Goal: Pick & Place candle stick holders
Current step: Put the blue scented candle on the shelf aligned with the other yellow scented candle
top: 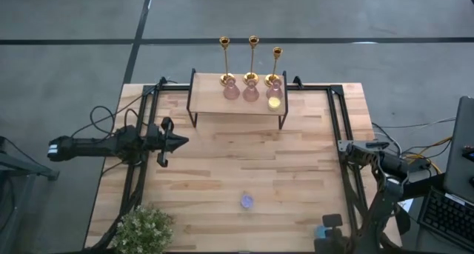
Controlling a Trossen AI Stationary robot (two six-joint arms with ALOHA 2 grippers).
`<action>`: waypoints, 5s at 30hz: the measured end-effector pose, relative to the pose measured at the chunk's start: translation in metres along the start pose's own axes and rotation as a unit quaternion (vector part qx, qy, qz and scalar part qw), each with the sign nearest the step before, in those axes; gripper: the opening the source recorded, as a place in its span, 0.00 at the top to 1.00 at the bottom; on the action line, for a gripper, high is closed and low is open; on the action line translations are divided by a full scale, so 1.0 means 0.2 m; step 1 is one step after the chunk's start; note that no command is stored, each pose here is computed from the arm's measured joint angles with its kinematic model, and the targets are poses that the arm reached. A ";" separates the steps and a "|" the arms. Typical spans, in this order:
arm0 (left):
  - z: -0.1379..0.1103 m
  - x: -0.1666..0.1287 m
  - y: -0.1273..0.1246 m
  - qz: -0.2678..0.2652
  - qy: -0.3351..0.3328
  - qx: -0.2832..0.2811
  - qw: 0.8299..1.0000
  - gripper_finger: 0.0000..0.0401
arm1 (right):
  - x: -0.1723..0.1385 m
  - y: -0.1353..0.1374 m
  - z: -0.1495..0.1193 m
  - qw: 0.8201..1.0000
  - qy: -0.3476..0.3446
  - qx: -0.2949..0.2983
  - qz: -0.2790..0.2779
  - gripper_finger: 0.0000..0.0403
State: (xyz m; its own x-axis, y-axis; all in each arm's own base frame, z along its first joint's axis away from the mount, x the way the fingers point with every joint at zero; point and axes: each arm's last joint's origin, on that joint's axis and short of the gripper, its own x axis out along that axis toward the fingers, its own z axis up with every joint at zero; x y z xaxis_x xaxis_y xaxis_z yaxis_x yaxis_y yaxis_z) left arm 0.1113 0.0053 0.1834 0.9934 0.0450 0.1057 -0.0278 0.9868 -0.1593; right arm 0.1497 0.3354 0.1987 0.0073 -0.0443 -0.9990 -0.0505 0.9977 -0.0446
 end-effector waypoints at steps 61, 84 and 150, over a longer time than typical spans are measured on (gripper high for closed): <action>0.00 0.00 0.00 0.000 0.000 0.000 1.000 0.96 | 0.11 0.00 0.00 1.000 -0.001 0.000 -0.031 0.96; 0.00 0.00 0.00 0.000 0.000 0.000 1.000 0.96 | -0.12 -0.27 0.22 0.999 -0.022 -0.030 -0.023 0.98; -0.01 0.00 0.00 0.001 0.008 0.000 1.000 0.96 | -0.48 -2.35 1.01 0.991 -0.091 0.019 -0.096 0.98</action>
State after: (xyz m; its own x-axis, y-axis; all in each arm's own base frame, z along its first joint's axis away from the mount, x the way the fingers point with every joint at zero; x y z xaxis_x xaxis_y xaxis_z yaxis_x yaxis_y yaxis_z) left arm 0.1115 0.0053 0.1819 0.9950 0.0452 0.0893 -0.0305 0.9867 -0.1594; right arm 0.3741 -0.1189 0.3170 0.1938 -0.2261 -0.9546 0.0062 0.9734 -0.2292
